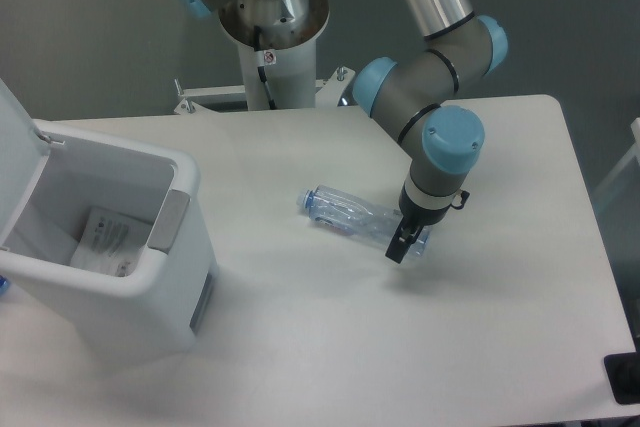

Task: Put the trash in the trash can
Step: 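Lower the gripper beside the bottle's base and align with it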

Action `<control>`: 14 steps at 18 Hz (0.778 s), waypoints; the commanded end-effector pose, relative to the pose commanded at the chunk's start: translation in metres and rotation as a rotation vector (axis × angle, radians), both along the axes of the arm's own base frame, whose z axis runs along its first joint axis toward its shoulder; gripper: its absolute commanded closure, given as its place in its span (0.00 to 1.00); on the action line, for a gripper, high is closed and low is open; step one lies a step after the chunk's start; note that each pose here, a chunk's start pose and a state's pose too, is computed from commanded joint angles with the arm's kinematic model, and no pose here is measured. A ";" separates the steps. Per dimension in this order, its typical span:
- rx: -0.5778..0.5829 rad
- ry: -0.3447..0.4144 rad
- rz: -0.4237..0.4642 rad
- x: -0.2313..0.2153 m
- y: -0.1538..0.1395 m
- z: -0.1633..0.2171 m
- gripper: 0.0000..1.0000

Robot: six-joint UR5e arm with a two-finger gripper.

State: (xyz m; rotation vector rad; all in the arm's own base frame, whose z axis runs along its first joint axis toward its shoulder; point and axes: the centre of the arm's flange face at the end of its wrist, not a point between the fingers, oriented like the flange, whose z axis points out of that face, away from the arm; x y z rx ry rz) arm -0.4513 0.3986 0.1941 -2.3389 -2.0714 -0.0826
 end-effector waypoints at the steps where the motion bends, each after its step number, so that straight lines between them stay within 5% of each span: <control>1: 0.001 0.001 0.003 0.000 0.000 0.000 0.00; 14: -0.101 0.090 -0.038 0.001 0.009 -0.001 0.00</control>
